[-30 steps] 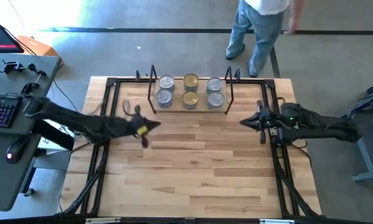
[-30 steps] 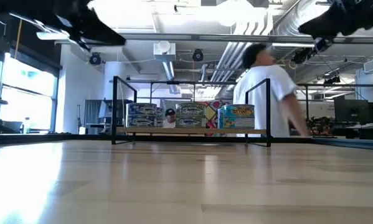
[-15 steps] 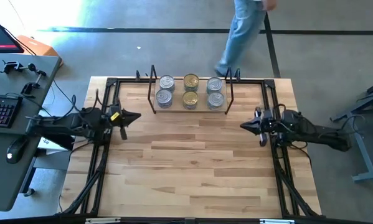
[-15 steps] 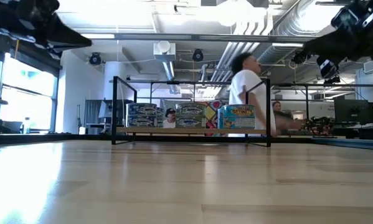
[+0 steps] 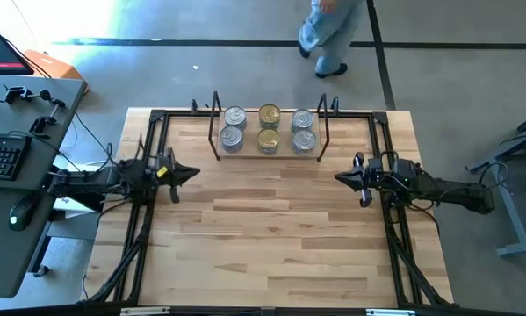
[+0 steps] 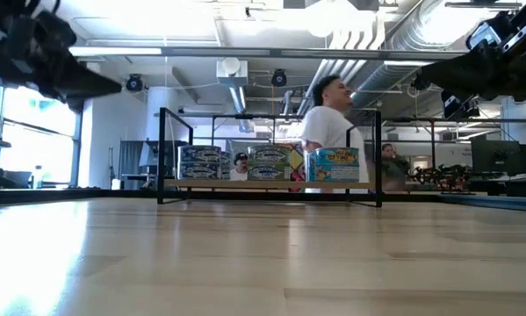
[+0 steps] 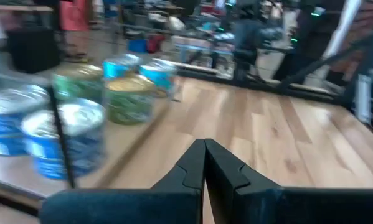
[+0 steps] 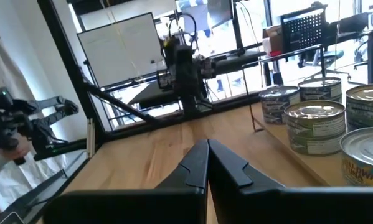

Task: Stack canned seafood by type on shelf
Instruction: Return to Home Position

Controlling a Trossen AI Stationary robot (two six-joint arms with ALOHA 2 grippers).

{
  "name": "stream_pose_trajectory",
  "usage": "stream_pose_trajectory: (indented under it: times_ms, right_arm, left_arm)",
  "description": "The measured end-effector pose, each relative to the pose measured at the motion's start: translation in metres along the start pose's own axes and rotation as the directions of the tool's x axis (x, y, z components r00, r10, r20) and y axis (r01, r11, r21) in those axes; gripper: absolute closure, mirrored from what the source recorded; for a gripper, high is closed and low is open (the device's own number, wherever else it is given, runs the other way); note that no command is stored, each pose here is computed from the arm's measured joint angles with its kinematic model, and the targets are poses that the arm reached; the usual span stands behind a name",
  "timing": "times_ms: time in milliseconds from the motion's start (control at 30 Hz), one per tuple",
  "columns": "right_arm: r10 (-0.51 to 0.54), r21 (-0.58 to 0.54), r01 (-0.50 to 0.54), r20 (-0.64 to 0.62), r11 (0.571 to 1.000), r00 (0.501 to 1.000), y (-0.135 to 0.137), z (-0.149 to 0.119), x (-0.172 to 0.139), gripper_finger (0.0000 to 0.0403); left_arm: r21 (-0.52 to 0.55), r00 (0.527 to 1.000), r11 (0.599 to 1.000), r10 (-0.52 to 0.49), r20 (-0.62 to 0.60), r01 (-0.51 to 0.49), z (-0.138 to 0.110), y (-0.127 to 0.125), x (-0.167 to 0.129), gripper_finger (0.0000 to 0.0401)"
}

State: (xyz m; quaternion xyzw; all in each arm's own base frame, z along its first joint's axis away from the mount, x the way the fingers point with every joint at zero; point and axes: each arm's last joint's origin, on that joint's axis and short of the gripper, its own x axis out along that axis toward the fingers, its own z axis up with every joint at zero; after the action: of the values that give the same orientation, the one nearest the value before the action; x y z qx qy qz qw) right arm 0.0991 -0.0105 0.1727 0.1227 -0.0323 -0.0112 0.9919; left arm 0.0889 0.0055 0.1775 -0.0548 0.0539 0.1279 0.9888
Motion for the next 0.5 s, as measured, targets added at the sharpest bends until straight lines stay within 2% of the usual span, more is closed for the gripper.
stream_pose_trajectory:
  times_ms: [100, 200, 300, 500]
  right_arm:
    - [0.002, 0.001, -0.002, -0.002, 1.000, 1.000, 0.000, 0.000, 0.000, 0.0402]
    - [0.012, -0.001, -0.012, -0.014, 1.000, 1.000, 0.001, -0.001, 0.000, 0.0402]
    - [0.031, -0.009, -0.031, -0.048, 0.999, 0.998, 0.003, -0.005, 0.000, 0.0402]
    - [0.062, -0.114, -0.073, -0.102, 0.991, 0.993, 0.006, -0.010, 0.001, 0.0402]
  left_arm:
    - [-0.003, 0.997, 0.997, -0.072, 0.036, 0.072, -0.004, -0.003, 0.004, 0.0401]
    - [0.027, 0.982, 0.989, -0.145, 0.122, 0.143, -0.004, -0.005, 0.006, 0.0401]
    - [0.057, 0.969, 0.975, -0.222, 0.111, 0.217, -0.010, -0.008, 0.008, 0.0401]
    - [0.095, 0.965, 0.967, -0.243, 0.096, 0.235, -0.011, -0.008, 0.009, 0.0401]
